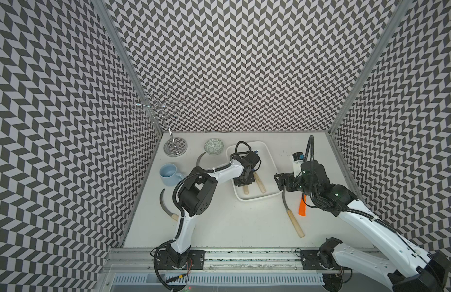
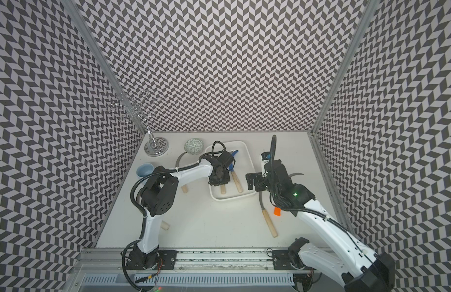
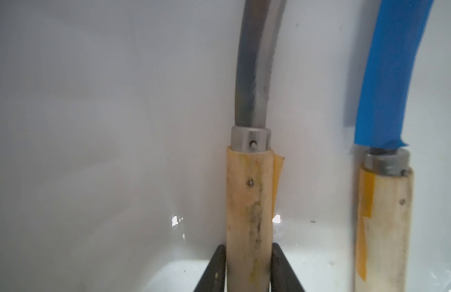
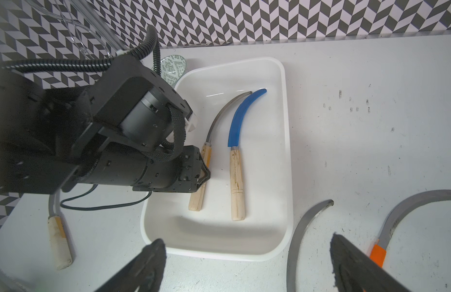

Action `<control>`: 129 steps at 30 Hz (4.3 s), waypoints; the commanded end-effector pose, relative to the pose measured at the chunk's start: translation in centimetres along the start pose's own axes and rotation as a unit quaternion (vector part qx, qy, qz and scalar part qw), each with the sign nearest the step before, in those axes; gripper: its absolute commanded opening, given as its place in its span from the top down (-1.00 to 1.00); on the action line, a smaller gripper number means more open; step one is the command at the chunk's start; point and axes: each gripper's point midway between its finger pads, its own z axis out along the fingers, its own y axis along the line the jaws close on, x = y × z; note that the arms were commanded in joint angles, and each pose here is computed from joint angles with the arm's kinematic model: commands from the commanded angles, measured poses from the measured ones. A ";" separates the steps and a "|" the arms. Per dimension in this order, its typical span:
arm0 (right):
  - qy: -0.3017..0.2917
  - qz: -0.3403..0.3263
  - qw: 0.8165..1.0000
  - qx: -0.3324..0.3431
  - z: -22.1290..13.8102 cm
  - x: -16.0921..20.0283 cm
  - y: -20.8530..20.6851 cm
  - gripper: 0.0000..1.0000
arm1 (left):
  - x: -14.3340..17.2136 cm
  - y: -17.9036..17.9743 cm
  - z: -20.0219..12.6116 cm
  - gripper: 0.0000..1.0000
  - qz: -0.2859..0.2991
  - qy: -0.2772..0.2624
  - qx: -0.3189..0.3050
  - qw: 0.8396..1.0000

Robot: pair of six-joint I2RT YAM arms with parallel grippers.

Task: Put small sickles into storage boxes
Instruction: Place the sickle in the storage box, then pick up the sickle at the center of the board.

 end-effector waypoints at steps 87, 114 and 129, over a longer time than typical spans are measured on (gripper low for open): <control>-0.035 0.004 0.999 0.012 -0.5 -1.0 -0.7 -1.00 | -3.4 -0.1 -17.3 -0.99 0.008 -0.158 0.056 0.986; -0.036 0.005 0.999 -0.007 -0.6 -1.0 0.0 -1.00 | -5.7 10.4 -22.3 -0.99 -0.033 -0.258 0.018 0.965; -0.044 -0.008 0.992 -0.119 -2.0 -1.1 3.7 -1.00 | -6.0 19.8 -15.5 -0.99 -0.124 -0.184 0.003 0.975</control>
